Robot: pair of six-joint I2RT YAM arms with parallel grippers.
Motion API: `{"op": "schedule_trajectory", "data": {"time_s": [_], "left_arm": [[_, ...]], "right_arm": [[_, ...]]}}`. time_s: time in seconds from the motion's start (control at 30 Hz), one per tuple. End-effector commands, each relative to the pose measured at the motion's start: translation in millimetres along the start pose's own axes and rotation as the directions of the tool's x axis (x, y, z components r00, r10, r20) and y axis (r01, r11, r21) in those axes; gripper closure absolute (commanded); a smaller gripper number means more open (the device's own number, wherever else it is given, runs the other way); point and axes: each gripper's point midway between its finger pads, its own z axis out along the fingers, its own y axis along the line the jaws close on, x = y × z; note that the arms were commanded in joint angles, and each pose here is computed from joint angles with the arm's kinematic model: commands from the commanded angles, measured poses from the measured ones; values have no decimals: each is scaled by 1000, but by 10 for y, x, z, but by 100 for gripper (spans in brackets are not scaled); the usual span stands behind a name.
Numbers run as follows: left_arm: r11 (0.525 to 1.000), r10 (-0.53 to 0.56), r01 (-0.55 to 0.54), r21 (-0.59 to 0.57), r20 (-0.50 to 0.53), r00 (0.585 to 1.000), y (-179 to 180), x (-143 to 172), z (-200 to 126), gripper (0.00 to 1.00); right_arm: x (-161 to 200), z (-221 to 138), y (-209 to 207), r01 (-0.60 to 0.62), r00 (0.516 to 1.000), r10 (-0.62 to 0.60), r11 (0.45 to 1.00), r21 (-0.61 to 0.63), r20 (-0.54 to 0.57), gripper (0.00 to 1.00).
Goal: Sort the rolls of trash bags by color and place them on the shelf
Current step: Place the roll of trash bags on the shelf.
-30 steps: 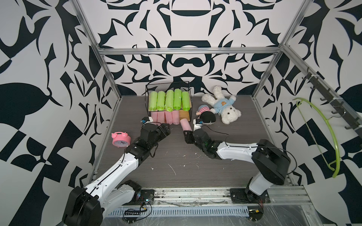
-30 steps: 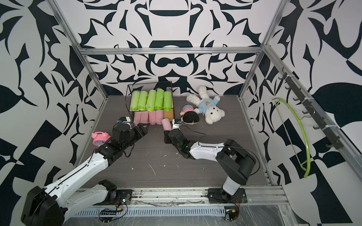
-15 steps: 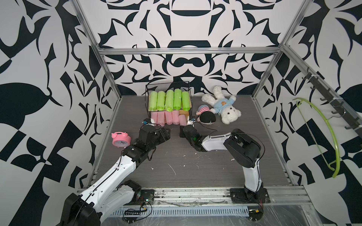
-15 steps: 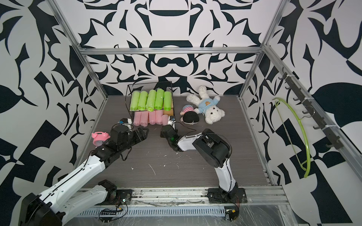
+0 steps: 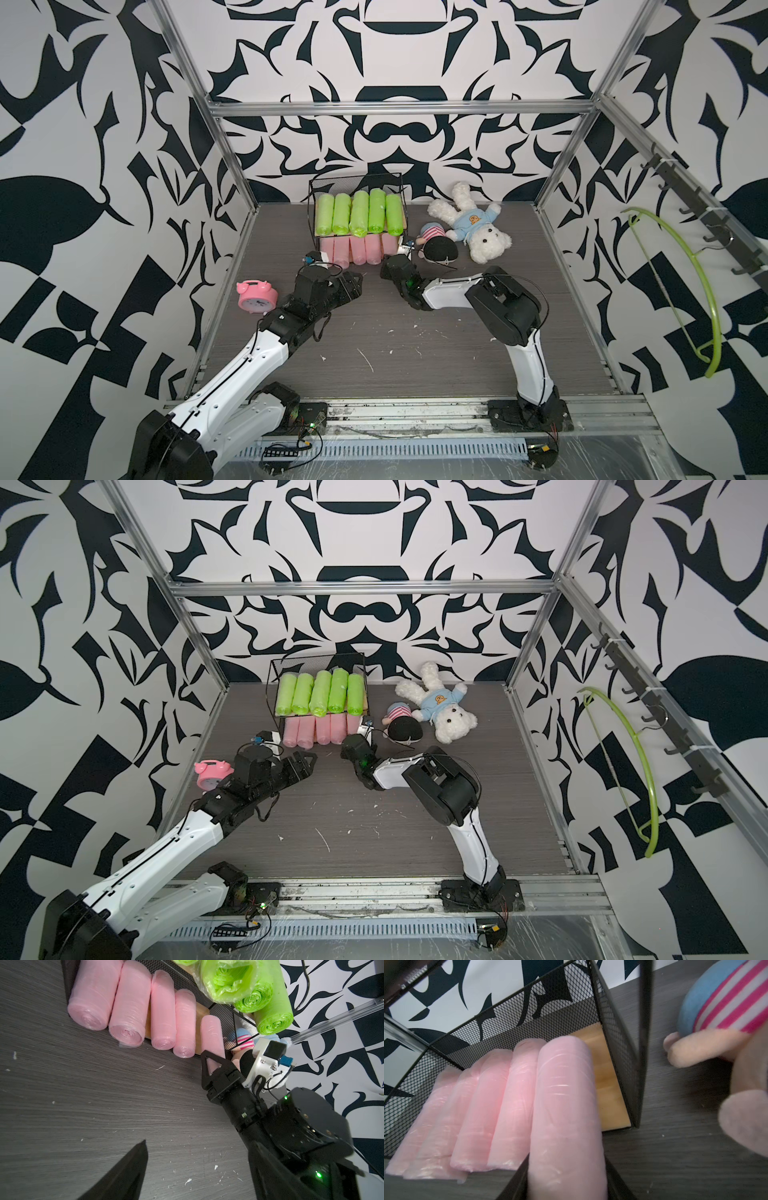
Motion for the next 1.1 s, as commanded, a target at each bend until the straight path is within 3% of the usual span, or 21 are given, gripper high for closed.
{"op": "schedule_trajectory", "data": {"time_s": [0.0, 0.5, 0.83, 1.07], "left_arm": [[1000, 23, -23, 6, -8, 1000, -18, -4, 2, 17], [999, 39, -39, 13, -5, 999, -43, -20, -41, 16], [999, 34, -34, 15, -3, 999, -17, 4, -56, 16], [999, 45, -45, 0, -10, 999, 28, 34, -30, 16]], "right_arm": [[-465, 24, 250, -49, 991, 55, 998, -49, 125, 53], [-511, 276, 238, -64, 984, 69, 997, -34, 163, 40], [-549, -11, 208, -61, 987, 67, 997, -47, 144, 30], [-335, -315, 232, 26, 995, -22, 999, -41, 100, 27]]}}
